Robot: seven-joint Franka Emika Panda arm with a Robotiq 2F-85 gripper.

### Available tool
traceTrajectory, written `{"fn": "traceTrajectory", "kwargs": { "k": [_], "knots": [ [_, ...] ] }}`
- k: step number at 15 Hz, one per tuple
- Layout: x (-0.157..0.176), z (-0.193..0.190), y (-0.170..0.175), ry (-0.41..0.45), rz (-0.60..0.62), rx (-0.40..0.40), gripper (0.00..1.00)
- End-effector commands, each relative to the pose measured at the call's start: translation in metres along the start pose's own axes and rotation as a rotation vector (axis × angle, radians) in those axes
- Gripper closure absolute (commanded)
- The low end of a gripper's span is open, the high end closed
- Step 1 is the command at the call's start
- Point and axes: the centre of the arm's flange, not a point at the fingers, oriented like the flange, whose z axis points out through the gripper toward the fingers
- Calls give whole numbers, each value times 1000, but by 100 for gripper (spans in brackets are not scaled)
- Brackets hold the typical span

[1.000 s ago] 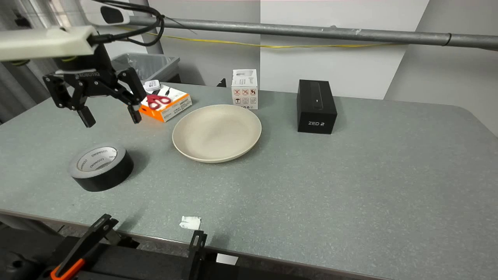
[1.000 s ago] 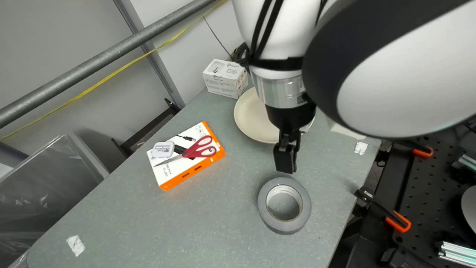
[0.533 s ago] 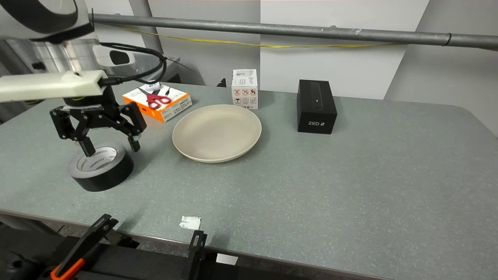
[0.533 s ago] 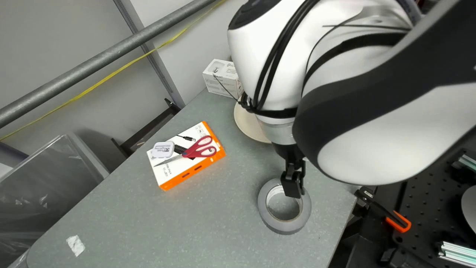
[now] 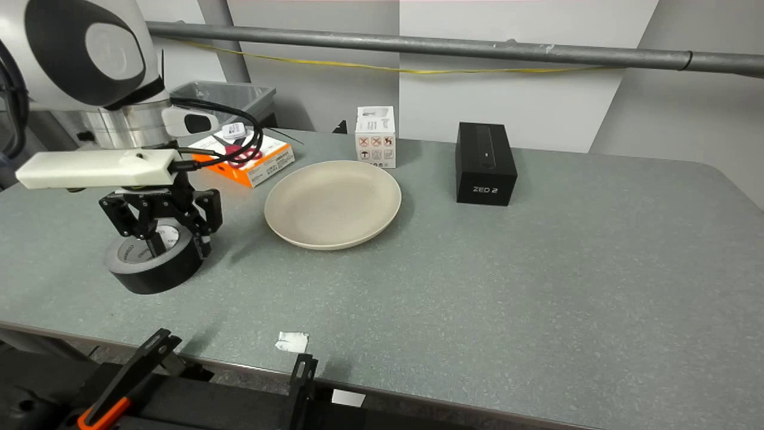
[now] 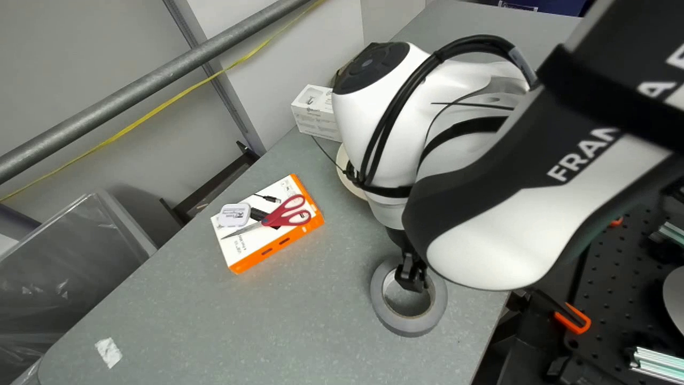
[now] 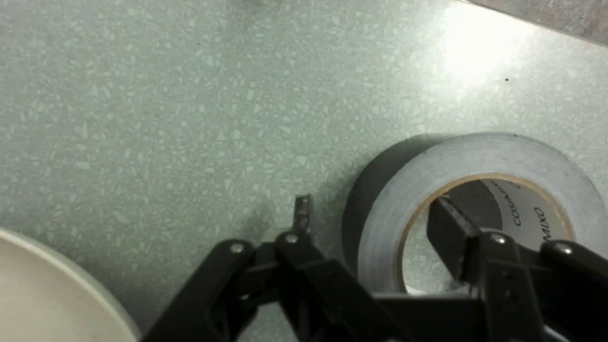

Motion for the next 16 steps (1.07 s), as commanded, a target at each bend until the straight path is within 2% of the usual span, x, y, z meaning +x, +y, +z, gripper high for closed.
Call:
{"fn": "traceTrajectory", "kwargs": {
  "k": [1,5,8,13,16],
  "knots": [
    [15,4,-2,36,20,36,66],
    [21,-21,9,67,69,68,96],
    [18,-55,32,127,134,81,94],
    [1,-112,107,266,331,111,94],
    [-3,-123,158,303,457,101,94]
  ]
}}
